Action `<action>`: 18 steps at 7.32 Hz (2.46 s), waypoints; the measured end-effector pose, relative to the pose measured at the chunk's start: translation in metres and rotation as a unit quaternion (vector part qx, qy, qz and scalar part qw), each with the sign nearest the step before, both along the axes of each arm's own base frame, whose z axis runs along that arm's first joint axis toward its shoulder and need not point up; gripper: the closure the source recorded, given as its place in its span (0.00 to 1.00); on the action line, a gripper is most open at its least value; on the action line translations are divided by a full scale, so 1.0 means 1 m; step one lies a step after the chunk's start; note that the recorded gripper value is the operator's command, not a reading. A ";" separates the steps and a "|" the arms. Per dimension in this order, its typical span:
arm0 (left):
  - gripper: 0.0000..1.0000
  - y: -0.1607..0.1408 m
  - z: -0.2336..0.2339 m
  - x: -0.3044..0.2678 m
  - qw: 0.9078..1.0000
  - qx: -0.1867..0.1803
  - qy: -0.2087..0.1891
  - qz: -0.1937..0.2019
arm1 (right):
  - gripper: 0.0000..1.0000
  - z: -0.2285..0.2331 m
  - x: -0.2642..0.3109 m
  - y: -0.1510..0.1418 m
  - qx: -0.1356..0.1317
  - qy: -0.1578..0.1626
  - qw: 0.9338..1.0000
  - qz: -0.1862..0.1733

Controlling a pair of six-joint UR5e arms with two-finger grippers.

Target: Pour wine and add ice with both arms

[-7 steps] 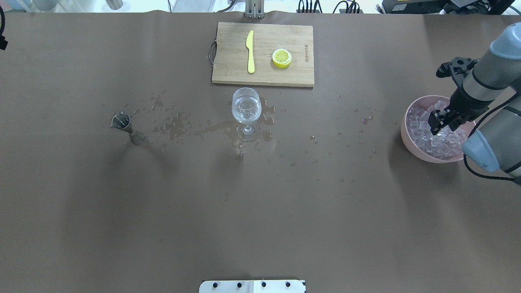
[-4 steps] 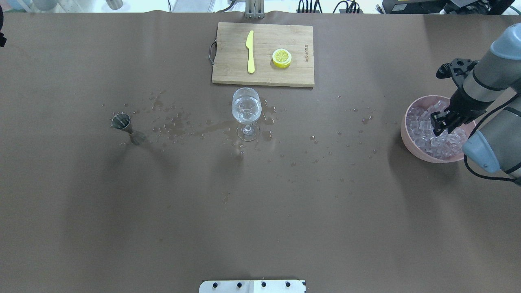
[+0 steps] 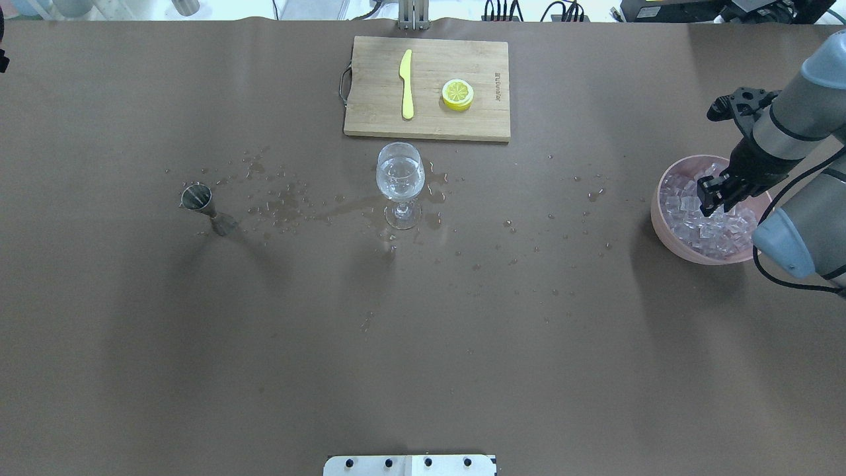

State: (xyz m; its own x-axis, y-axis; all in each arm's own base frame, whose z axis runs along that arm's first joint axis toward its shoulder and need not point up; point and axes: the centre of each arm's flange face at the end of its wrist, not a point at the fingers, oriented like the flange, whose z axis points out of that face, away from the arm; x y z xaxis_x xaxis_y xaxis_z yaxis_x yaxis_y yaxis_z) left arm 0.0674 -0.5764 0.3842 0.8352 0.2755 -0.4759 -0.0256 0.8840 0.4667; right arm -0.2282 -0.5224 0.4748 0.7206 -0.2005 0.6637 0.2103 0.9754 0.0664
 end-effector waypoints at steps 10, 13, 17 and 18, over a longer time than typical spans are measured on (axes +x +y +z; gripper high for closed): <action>0.01 -0.035 0.097 -0.099 0.991 -0.084 -0.082 0.070 | 1.00 -0.319 -0.039 -0.032 0.039 -0.212 0.968 0.128; 0.01 -0.037 0.115 -0.100 0.989 -0.104 -0.082 0.072 | 1.00 -0.353 -0.134 -0.002 0.036 -0.272 0.950 0.150; 0.01 -0.040 0.122 -0.100 0.988 -0.108 -0.082 0.071 | 1.00 -0.373 -0.206 0.016 0.047 -0.267 0.949 0.163; 0.01 -0.040 0.121 -0.100 0.988 -0.108 -0.082 0.070 | 1.00 -0.374 -0.212 0.015 0.047 -0.265 0.949 0.163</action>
State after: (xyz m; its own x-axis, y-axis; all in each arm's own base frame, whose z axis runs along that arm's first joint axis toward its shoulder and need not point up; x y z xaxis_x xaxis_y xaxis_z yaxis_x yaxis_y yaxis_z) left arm -0.0327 -0.6166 0.5055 0.8666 0.3009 -0.3980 -0.2148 0.9450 0.2467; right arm -0.4404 -0.5073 0.1004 0.3243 -0.1003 0.9406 -0.1883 0.9676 0.1681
